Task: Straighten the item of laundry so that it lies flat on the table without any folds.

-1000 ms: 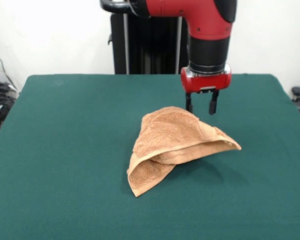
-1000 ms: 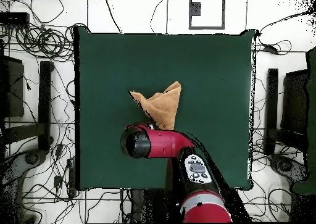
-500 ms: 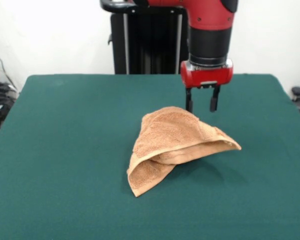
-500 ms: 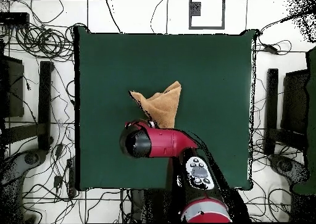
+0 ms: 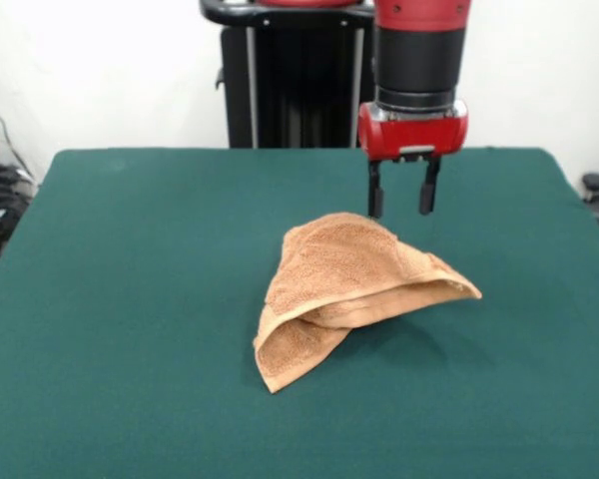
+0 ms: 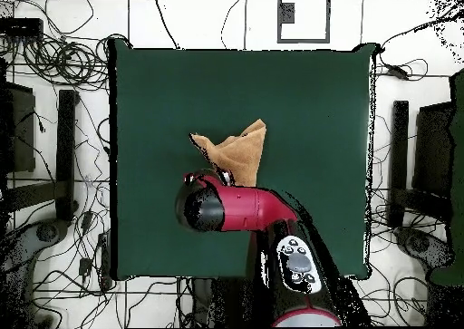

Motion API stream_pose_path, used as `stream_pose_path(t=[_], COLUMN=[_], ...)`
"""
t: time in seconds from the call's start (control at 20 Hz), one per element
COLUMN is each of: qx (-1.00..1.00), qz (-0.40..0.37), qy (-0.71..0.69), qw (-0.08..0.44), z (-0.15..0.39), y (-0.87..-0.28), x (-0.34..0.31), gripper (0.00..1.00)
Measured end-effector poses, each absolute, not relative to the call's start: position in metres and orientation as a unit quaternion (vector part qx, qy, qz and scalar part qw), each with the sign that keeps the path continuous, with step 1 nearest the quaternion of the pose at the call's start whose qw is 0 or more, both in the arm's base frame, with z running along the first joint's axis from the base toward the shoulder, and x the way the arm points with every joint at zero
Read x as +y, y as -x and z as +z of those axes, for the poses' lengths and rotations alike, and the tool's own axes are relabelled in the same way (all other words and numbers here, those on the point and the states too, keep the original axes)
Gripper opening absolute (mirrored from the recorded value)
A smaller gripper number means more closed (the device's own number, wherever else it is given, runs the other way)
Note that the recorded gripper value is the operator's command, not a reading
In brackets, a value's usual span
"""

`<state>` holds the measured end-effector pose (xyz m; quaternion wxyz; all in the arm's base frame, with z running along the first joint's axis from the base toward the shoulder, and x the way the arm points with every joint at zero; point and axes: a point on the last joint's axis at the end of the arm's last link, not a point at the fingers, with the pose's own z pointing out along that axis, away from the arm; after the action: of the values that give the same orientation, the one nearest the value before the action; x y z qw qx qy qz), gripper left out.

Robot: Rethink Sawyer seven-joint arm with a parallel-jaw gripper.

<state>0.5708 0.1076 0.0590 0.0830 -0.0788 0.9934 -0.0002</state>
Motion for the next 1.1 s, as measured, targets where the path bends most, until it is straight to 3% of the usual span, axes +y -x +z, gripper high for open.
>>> stream_pose_path(t=[1.1], qx=[0.992], qz=[-0.005], qy=[0.079], qw=[0.103], z=[0.079], y=[-0.58], x=[0.106], gripper=[1.0])
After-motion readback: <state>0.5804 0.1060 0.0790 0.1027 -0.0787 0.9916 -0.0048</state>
